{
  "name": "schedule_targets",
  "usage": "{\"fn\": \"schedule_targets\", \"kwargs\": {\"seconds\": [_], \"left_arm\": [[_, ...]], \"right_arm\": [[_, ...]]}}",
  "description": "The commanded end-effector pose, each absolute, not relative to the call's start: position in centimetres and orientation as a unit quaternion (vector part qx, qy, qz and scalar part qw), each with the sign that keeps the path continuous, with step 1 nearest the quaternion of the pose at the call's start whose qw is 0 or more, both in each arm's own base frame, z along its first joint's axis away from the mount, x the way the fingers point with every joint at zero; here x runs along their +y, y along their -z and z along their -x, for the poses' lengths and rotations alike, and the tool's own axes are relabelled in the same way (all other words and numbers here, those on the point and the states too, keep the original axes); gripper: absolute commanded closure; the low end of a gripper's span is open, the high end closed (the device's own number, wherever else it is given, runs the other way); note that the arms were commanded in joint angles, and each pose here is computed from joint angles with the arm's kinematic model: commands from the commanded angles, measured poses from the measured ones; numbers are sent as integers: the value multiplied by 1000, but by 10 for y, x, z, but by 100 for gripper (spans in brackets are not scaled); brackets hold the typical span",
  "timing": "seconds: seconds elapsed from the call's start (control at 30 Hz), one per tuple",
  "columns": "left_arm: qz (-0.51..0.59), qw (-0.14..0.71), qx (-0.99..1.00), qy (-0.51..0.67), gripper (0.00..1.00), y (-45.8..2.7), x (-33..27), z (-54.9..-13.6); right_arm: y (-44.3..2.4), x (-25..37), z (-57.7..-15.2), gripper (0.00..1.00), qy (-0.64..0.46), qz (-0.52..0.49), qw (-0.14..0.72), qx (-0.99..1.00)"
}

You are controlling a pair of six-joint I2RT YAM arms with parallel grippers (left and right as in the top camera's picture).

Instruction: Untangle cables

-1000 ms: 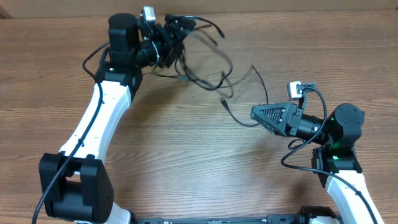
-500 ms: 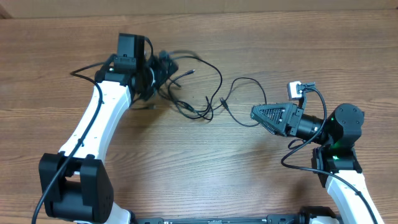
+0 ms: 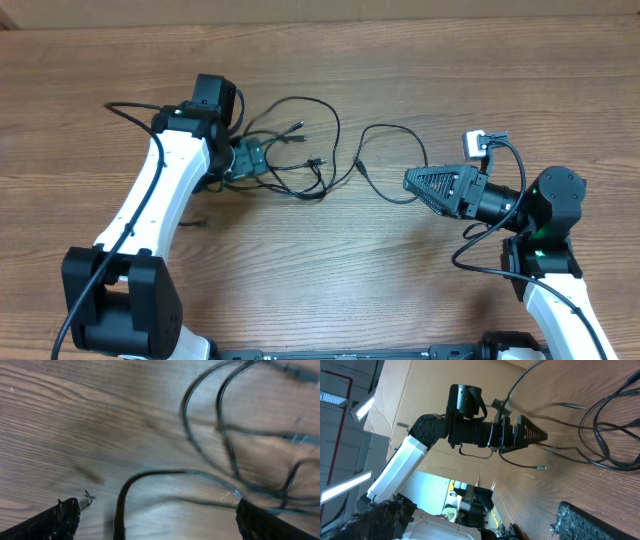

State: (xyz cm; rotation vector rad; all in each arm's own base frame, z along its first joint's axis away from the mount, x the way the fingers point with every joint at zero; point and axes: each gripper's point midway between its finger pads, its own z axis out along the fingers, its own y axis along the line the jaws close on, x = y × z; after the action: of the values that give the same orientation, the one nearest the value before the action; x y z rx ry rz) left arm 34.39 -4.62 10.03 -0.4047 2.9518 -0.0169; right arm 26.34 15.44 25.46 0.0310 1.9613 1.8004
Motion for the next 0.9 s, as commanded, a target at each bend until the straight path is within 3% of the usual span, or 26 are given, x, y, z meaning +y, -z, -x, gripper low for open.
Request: {"fn": "schedule_targets", "kwargs": {"seconds": [0.0, 0.3, 0.5, 0.77, 0.87], "left_arm": [[53, 83, 995, -15, 0, -111, -41, -339], [-15, 56, 998, -22, 0, -109, -40, -325], [-23, 91, 995, -18, 0, -115, -42, -341], [-1, 252, 965, -77, 0, -181, -25, -412], [-62, 313, 942, -101, 1, -223, -25, -438]], "right_arm": [[-260, 153, -265, 0, -654, -7, 250, 713], [-260, 153, -266, 0, -653, -7, 253, 714], [-260, 152, -268, 0, -651, -13, 258, 714], [-260, 151, -270, 0, -647, -11, 267, 714], [-260, 151, -270, 0, -646, -9, 269, 714]]}}
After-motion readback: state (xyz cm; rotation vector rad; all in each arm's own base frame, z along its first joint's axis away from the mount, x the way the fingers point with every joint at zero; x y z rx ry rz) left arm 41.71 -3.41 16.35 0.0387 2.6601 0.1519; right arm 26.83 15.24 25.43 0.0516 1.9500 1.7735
